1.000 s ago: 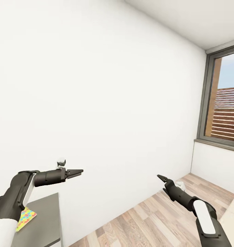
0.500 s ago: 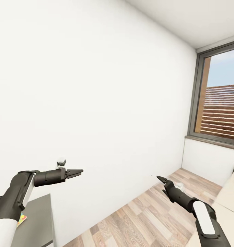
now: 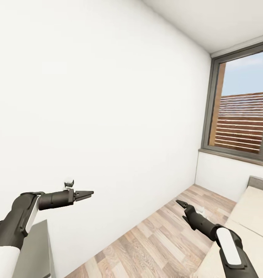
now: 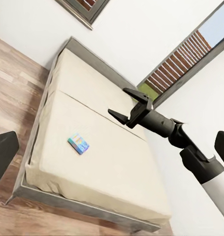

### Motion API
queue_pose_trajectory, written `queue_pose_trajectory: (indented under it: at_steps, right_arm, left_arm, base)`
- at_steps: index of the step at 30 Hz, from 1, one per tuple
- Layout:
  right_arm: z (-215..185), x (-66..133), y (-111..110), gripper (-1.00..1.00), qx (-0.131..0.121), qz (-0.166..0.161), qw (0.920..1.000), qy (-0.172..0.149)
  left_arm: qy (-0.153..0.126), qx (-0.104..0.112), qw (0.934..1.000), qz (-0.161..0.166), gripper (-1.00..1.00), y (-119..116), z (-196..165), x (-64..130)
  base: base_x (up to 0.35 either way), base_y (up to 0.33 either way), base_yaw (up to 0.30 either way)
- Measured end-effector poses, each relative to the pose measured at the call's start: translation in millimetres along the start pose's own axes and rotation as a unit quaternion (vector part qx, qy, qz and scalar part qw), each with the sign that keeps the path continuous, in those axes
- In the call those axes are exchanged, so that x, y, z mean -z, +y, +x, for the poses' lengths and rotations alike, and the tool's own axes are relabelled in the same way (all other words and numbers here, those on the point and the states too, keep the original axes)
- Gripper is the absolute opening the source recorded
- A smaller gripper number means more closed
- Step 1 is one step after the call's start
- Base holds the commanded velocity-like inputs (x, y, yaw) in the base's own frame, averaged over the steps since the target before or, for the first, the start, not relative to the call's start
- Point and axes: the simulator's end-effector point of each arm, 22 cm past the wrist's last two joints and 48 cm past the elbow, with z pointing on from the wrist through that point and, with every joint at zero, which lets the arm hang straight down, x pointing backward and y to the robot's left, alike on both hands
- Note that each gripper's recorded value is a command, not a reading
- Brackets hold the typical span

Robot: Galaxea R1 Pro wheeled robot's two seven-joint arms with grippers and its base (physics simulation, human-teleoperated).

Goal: Put all the toys in the child's room - the three board games (two on the bed and one on the table), the two jigsaw puzzles on the table, and the tennis ball on the table - inside the toy box on the table in the child's room.

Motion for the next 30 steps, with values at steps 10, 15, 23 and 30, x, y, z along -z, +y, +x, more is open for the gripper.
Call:
queue_pose_trajectory:
  at_steps: [10,15,23,30]
  right_arm:
    - [6,-5.1,-14,1.00,-0.009,0.014,0.9998,0.008]
    - [8,-6.3,-20,1.00,-0.014,0.021,0.9996,0.009]
    - [-1,-1.5,-35,1.00,-0.032,0.030,0.9990,-0.005]
    - [-2,-1.3,-38,1.00,-0.035,0.032,0.9988,-0.006]
  left_arm:
    - [0.003,0.006,1.0000,-0.002,1.00,7,3,-2.2]
    - [0.005,0.009,0.9999,-0.004,1.00,11,5,-3.1]
    - [0.007,0.013,0.9999,-0.007,1.00,16,7,-4.4]
    - [0.007,0.015,0.9998,-0.006,1.00,17,8,-5.3]
  base:
    - [0.000,0.000,-0.148]
    - [0.000,0.000,-0.146]
    - [0.040,-0.076,-0.115]
    - [0.097,-0.109,-0.074]
